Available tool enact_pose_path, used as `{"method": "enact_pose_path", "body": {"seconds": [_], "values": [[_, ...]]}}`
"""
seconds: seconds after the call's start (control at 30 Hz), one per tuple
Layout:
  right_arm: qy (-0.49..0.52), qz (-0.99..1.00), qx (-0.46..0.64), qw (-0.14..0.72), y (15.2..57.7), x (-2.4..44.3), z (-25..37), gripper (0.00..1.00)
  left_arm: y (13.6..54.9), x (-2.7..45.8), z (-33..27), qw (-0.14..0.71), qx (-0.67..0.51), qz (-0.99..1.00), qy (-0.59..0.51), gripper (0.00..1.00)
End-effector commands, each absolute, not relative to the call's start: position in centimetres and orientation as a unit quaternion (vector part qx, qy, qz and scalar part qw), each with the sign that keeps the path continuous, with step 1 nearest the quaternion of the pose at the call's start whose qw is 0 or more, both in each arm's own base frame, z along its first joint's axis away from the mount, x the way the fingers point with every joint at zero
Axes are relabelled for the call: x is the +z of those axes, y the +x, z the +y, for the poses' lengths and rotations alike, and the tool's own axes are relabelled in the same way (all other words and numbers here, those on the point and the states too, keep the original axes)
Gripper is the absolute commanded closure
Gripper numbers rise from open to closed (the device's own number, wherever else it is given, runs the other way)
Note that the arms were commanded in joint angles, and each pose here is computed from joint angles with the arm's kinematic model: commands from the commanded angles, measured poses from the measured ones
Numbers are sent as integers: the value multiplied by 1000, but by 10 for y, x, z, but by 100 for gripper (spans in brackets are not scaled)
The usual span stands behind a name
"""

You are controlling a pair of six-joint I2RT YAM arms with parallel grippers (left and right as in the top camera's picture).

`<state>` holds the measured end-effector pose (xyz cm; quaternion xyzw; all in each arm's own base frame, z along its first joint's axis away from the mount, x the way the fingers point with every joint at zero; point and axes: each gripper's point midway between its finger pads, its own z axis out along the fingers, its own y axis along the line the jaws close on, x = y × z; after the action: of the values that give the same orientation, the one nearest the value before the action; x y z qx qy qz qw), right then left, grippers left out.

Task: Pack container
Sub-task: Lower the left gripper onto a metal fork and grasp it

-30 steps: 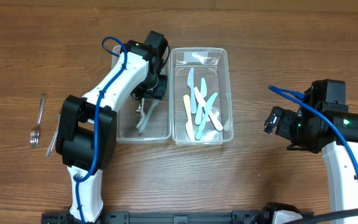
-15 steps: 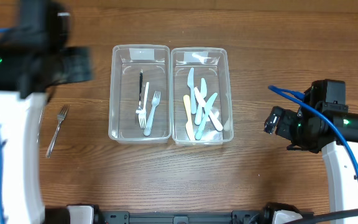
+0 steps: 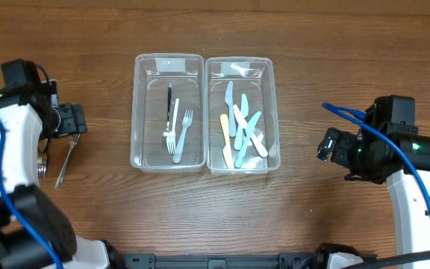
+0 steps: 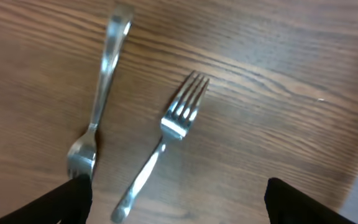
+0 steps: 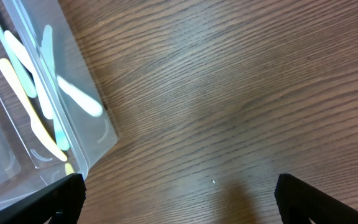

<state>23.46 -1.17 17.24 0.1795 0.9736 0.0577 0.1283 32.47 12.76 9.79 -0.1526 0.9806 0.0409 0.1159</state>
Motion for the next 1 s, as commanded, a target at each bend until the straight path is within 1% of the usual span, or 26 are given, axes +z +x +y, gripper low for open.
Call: {"method": "enact_pose_path", "body": {"seconds": [0.0, 0.13, 0.23, 0.33, 0.5, 0.57, 0.7, 0.77, 0.87, 0.97], "values": [[175, 973, 61, 135, 236, 175, -10, 0, 326, 54, 124, 66, 20, 991, -116, 13], [175, 973, 61, 135, 236, 175, -10, 0, 320, 11, 122, 10, 6, 994, -113, 14], [175, 973, 61, 135, 236, 175, -10, 0, 317, -11, 121, -13, 0, 994, -113, 14], [175, 973, 61, 135, 236, 175, -10, 0, 315, -23, 120, -26, -3, 993, -113, 15], [175, 973, 59, 135, 236, 175, -10, 0, 318, -27, 121, -23, -2, 993, -113, 16], [175, 973, 59, 135, 236, 175, -10, 0, 324, -27, 124, -10, 1, 994, -112, 25], [175, 974, 59, 135, 236, 175, -10, 0, 331, -27, 126, 4, 5, 994, -112, 46], [175, 974, 59, 135, 236, 175, -10, 0, 334, -27, 127, 9, 6, 994, -112, 53], [175, 974, 59, 135, 236, 175, -10, 0, 336, -27, 128, 15, 7, 994, -107, 60], [175, 973, 59, 135, 236, 175, -10, 0, 336, -27, 128, 15, 7, 994, -105, 63]]}}
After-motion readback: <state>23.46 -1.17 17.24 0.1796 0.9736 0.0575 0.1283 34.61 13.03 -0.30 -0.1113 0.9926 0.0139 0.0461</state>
